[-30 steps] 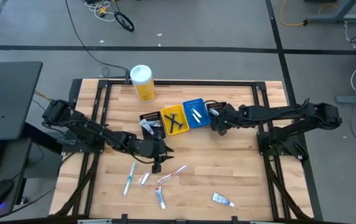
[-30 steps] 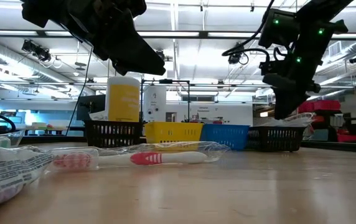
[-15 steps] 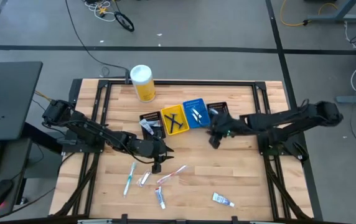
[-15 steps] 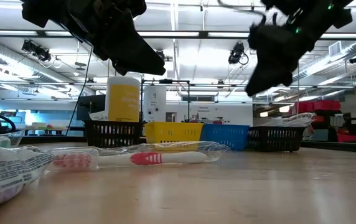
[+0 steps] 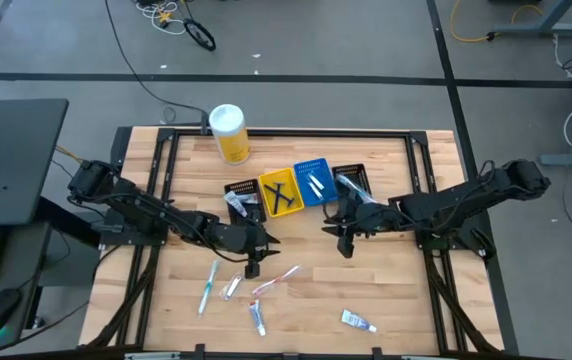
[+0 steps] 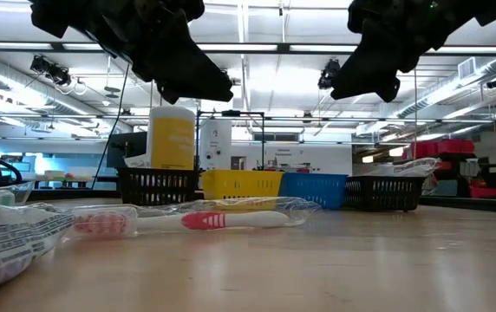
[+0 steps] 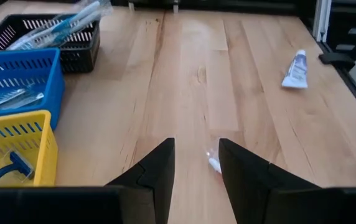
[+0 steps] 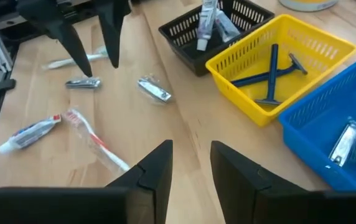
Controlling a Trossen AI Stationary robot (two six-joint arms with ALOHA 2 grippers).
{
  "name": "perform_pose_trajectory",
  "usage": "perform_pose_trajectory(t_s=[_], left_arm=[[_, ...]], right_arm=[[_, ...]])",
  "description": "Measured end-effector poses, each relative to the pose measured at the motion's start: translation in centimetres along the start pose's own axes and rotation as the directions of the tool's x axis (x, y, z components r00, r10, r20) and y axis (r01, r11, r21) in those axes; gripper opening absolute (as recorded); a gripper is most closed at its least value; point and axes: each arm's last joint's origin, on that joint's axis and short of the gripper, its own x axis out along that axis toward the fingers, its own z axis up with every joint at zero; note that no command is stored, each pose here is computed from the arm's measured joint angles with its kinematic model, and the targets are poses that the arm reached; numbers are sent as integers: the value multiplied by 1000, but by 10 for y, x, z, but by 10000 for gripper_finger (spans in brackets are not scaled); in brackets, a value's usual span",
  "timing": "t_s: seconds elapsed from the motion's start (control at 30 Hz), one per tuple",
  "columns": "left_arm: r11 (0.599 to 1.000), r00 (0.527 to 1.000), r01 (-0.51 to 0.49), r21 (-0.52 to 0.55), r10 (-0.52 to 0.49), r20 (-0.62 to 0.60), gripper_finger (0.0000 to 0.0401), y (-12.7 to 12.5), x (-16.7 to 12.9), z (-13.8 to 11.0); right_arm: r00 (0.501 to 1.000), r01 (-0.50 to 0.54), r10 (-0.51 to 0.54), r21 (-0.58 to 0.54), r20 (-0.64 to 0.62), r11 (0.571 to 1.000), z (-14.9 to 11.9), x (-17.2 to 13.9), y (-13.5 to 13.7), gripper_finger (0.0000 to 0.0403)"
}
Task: Pick & Place Travel size toiletries
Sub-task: Put the white toothpaste into the left black basket
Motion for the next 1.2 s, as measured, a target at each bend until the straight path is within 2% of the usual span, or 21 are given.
perform_pose_trajectory(t_s=[0.1,0.17,0.23,0.3,0.37,0.43,0.5,0.63,0.83,1.03,1.2], left_arm=[[999,1000,-6,-35,6,-1,132,0,0,0],[997,998,58,-48,-59,-17,132,0,0,0],[987,986,158,-10,-158,-47,132,-1,1,-1],[963,963,264,45,-261,-67,132,-4,0,-2],[922,930,367,124,-359,-83,132,-11,-2,-3],[888,904,426,171,-417,-91,134,-21,-6,-4],[881,900,436,182,-424,-104,142,-30,-9,-8],[895,913,403,194,-378,-151,172,-48,-6,-25],[868,883,449,212,-394,-256,213,-76,6,-52],[844,858,479,241,-392,-333,213,-92,11,-75],[836,851,490,247,-397,-344,207,-101,6,-80]], right_arm=[[1000,1,-1,0,-2,1000,0,0,0,119],[1000,5,-5,-2,-5,1000,-1,0,0,119],[1000,4,-4,3,-2,1000,0,0,0,119],[1000,2,-2,4,1,1000,0,0,0,119],[1000,2,-2,5,1,1000,0,0,0,119],[1000,2,-2,5,1,1000,0,0,0,119],[1000,2,-2,7,1,1000,0,0,0,119],[1000,1,-1,8,1,1000,0,0,0,119],[1000,-5,5,11,11,1000,1,0,1,119],[1000,-14,14,16,27,1000,3,0,1,119],[999,-17,17,18,34,1000,3,0,2,119]])
